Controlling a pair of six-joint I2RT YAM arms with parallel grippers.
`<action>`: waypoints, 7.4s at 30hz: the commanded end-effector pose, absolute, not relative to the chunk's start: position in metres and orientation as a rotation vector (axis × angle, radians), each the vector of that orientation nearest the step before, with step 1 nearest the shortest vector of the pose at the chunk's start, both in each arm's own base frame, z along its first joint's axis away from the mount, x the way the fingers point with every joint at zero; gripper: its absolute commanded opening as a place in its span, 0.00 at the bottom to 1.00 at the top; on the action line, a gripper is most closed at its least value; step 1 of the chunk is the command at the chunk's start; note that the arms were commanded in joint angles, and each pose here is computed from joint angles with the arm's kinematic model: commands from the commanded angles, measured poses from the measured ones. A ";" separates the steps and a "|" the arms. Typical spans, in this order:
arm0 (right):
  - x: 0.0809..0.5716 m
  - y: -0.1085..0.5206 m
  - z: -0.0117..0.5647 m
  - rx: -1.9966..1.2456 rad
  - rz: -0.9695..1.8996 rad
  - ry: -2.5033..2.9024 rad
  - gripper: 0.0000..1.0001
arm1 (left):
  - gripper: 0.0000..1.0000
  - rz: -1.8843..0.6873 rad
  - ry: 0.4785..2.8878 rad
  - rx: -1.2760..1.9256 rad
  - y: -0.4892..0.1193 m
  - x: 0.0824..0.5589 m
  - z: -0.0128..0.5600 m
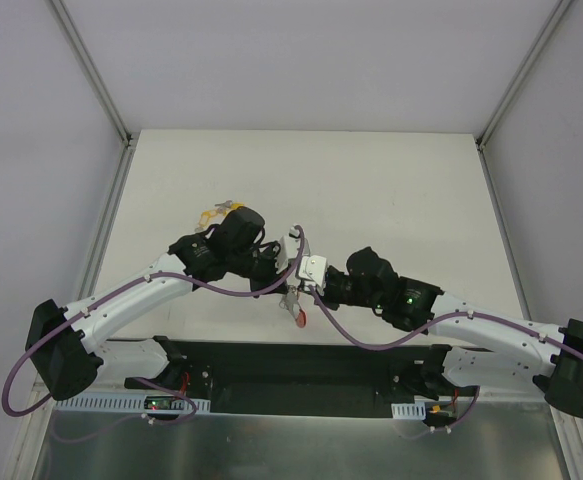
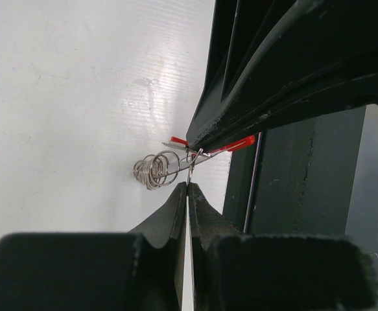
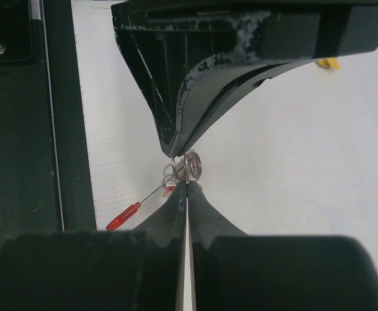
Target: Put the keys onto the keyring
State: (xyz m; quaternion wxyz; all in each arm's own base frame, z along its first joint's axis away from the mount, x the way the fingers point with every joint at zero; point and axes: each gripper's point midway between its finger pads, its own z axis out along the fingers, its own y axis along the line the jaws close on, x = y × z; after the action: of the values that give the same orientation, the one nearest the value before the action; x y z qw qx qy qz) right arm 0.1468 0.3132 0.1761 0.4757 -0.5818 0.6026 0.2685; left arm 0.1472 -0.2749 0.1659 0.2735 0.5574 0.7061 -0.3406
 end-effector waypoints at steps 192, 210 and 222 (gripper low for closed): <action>0.155 0.306 0.192 -1.322 1.000 1.368 0.01 | 0.00 -0.939 1.709 1.544 -0.287 0.146 0.179; 0.156 0.306 0.189 -1.322 0.997 1.379 0.01 | 0.00 -0.934 1.699 1.543 -0.286 0.146 0.182; 0.157 0.307 0.187 -1.332 0.993 1.380 0.01 | 0.00 -0.964 1.685 1.560 -0.288 0.141 0.182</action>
State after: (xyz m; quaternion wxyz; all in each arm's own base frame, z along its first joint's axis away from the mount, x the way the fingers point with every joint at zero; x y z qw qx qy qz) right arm 0.1521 0.3024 0.1734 0.4462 -0.5367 0.5893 0.4069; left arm 0.1508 -0.2808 0.1662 0.3035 0.5776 0.6771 -0.3403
